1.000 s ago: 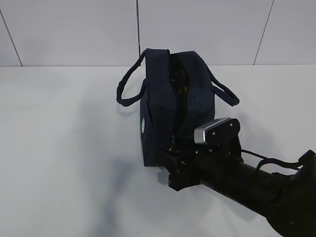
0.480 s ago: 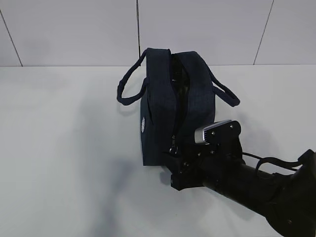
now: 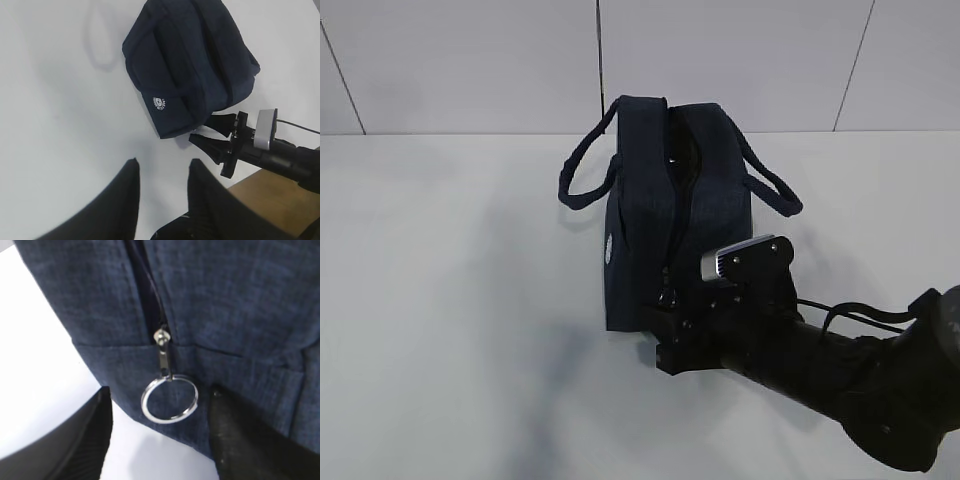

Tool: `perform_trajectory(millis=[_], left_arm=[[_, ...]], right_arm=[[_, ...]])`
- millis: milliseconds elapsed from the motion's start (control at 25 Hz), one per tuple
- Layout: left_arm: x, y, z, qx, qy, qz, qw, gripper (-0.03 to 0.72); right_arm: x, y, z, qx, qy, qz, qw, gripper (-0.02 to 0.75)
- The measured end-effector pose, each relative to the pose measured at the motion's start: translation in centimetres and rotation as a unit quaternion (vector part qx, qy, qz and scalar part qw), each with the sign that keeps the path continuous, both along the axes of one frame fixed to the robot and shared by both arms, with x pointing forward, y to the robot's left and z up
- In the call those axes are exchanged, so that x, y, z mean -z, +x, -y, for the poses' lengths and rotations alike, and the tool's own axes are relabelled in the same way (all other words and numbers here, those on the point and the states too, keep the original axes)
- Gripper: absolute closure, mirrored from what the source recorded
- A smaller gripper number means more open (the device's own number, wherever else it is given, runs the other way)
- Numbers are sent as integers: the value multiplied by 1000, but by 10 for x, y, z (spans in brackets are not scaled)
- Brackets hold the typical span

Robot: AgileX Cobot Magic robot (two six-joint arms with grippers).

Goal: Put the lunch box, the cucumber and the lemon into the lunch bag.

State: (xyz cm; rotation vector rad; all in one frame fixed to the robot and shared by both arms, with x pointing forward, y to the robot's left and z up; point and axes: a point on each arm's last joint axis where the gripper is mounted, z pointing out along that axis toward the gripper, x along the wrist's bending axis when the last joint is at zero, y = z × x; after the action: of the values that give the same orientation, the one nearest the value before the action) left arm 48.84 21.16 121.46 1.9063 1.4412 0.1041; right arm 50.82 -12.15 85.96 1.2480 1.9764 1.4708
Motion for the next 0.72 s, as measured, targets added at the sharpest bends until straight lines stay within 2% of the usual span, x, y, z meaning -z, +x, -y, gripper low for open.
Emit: perform_trajectory(millis=[400, 720], left_arm=[[0, 0, 0, 0, 0, 0, 1000, 453], [0, 0, 0, 0, 0, 0, 1000, 453]], right_arm=[[1, -1, -1, -1, -2, -3, 1000, 286], [1, -1, 0, 0, -2, -3, 1000, 413]])
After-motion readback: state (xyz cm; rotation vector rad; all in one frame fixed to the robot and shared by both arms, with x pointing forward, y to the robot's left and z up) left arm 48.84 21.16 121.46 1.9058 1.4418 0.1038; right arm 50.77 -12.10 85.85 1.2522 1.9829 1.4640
